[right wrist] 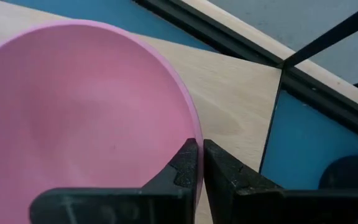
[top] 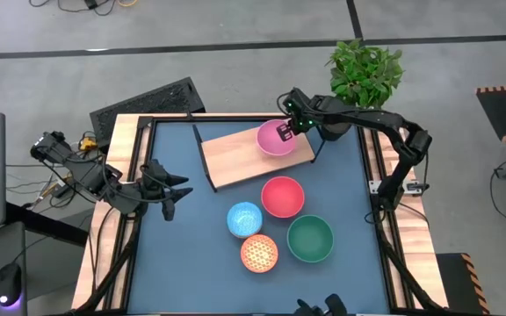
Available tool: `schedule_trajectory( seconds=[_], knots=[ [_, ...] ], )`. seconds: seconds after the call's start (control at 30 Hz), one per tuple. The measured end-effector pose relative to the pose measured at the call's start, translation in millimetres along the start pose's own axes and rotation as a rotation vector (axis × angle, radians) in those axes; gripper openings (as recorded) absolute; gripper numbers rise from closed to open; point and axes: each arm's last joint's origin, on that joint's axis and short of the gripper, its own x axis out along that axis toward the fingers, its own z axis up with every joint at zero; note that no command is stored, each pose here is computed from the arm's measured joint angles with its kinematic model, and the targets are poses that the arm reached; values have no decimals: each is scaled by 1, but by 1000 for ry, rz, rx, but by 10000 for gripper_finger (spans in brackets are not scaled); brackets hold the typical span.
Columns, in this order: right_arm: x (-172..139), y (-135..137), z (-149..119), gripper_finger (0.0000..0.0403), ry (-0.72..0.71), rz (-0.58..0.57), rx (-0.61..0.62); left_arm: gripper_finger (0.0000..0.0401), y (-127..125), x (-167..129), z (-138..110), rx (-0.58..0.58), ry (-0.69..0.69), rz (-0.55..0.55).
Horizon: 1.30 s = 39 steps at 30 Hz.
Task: Place and stack bowls onto a shelf
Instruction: Put the pink bowl on the shelf, then stack the orange bowl on top of the pink bowl on the shelf
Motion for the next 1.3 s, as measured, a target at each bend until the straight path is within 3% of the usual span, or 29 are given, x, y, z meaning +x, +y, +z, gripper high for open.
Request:
schedule_trajectory(
  seconds=[0.2, 0.6, 0.93, 1.07, 1.3],
  knots=[
    [0, 2, -2, 74, 6, -2, -50, 162, 0, 0, 0, 1, 0, 0],
    [-8, 7, 6, 174, -31, 16, -89, 162, 0, 0, 0, 1, -2, 2],
    [-43, 28, 16, 189, -28, 42, -197, 162, 0, 0, 0, 1, -2, 2],
    [-60, 54, -4, 189, 68, 53, -324, 162, 0, 0, 0, 0, 13, -14],
    [-81, 101, -62, 189, 259, 46, -497, 162, -1, 0, 0, 0, 18, -20]
  ],
)
